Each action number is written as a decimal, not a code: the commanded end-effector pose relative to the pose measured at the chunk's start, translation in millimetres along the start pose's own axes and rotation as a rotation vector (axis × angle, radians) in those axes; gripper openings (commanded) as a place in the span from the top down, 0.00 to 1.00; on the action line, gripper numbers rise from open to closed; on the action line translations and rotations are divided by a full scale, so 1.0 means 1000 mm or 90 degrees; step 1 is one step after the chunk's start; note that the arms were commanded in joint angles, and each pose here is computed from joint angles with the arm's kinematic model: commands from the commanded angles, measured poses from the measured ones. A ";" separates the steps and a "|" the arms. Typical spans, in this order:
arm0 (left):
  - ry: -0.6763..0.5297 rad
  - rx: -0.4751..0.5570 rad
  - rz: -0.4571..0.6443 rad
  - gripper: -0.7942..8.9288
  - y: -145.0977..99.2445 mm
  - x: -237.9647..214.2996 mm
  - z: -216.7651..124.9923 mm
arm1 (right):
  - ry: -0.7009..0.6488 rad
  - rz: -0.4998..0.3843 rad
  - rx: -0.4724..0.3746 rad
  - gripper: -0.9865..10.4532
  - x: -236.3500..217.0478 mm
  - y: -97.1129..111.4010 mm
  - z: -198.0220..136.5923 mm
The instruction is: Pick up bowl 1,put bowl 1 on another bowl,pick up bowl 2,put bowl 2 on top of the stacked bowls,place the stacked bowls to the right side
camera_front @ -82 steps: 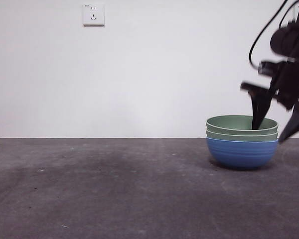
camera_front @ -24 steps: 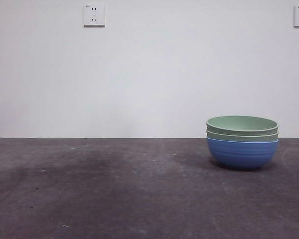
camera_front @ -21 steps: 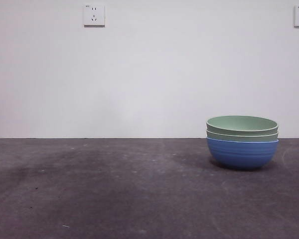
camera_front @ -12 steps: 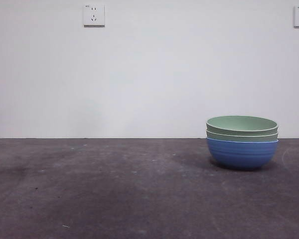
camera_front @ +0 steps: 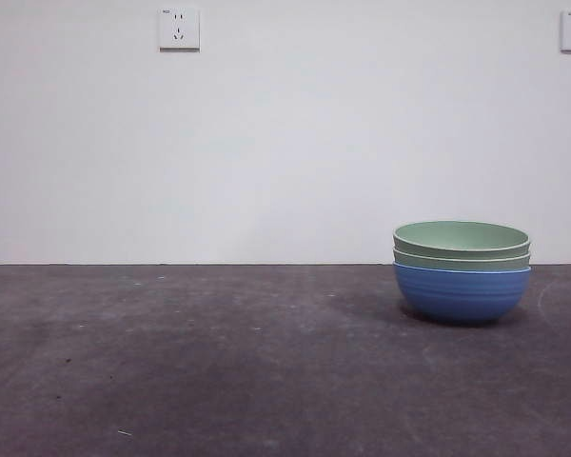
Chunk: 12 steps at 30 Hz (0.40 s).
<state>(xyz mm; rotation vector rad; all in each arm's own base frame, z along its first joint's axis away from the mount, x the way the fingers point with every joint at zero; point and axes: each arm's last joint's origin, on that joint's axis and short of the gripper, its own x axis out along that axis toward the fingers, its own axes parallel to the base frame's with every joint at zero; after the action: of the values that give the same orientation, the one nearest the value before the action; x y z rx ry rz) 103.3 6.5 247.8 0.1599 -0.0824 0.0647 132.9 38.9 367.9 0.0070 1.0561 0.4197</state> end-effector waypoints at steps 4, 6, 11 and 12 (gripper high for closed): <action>0.042 0.000 0.000 0.92 -0.008 -0.006 -0.055 | 0.003 -0.001 -0.001 0.91 0.003 0.000 0.000; 0.051 -0.004 -0.001 0.92 -0.010 -0.007 -0.067 | 0.003 -0.001 -0.001 0.91 0.003 0.000 0.000; 0.083 -0.034 -0.004 0.92 -0.013 -0.011 -0.085 | 0.003 -0.001 -0.001 0.91 0.003 0.000 0.000; 0.093 -0.036 -0.006 0.92 -0.013 -0.012 -0.087 | 0.003 -0.001 -0.001 0.91 0.003 0.000 0.000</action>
<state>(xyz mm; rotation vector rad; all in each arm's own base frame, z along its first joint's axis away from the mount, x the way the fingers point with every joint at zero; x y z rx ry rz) 99.3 6.3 164.8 0.1208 0.0435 0.0578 132.9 38.9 367.9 0.0070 1.0561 0.4197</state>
